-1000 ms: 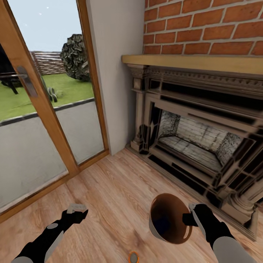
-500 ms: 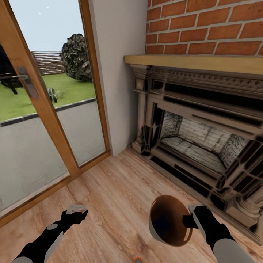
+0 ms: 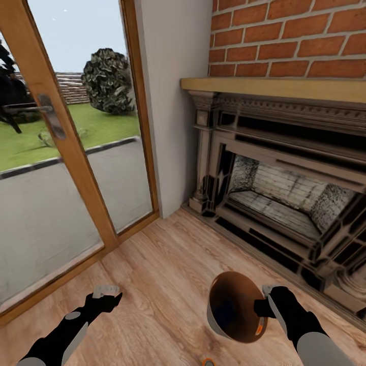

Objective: Put the three can of soda from the living room inside the tash can in the kitchen.

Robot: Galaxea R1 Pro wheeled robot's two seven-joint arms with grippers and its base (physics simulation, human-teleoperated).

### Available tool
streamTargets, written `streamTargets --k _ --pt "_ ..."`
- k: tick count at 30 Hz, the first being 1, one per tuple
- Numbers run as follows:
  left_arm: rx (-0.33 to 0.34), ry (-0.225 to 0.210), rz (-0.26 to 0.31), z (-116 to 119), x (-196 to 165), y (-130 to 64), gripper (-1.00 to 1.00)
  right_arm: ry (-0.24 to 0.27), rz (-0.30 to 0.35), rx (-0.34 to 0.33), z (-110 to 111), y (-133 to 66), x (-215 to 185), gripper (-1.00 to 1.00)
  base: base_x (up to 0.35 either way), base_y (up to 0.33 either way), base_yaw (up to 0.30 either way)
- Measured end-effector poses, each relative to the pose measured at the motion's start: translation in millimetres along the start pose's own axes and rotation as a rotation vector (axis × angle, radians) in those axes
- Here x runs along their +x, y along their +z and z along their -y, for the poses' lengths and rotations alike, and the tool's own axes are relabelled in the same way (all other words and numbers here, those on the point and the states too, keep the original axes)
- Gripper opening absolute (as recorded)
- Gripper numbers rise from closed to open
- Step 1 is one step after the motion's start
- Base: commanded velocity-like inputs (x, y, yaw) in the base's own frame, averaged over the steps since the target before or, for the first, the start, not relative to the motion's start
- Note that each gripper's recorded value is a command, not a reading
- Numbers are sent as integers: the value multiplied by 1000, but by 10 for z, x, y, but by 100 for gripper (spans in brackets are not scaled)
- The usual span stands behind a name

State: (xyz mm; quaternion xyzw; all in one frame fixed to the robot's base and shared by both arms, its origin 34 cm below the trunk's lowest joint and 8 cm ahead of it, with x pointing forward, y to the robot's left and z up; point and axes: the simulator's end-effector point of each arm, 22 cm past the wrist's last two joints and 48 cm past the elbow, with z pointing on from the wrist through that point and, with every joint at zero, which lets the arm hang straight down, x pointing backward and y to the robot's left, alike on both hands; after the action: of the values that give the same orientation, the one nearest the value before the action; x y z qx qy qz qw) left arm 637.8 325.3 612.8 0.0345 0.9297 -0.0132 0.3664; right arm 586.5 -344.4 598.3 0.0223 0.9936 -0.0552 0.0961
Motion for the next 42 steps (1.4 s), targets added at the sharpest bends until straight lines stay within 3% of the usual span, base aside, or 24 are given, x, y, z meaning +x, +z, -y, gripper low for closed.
streamTargets --k 18,35,42 --pt "-1 2 17 -3 -97 -38 100 3 18 -2 -1 -73 -61 -100 0 310 -154" --pt "-1 2 20 -3 -109 -42 100 -1 20 -4 -27 -78 -63 -100 0 314 -10" --pt "-2 2 28 -5 -128 -43 100 1 19 -9 -45 -77 -60 -100 -45 93 0"
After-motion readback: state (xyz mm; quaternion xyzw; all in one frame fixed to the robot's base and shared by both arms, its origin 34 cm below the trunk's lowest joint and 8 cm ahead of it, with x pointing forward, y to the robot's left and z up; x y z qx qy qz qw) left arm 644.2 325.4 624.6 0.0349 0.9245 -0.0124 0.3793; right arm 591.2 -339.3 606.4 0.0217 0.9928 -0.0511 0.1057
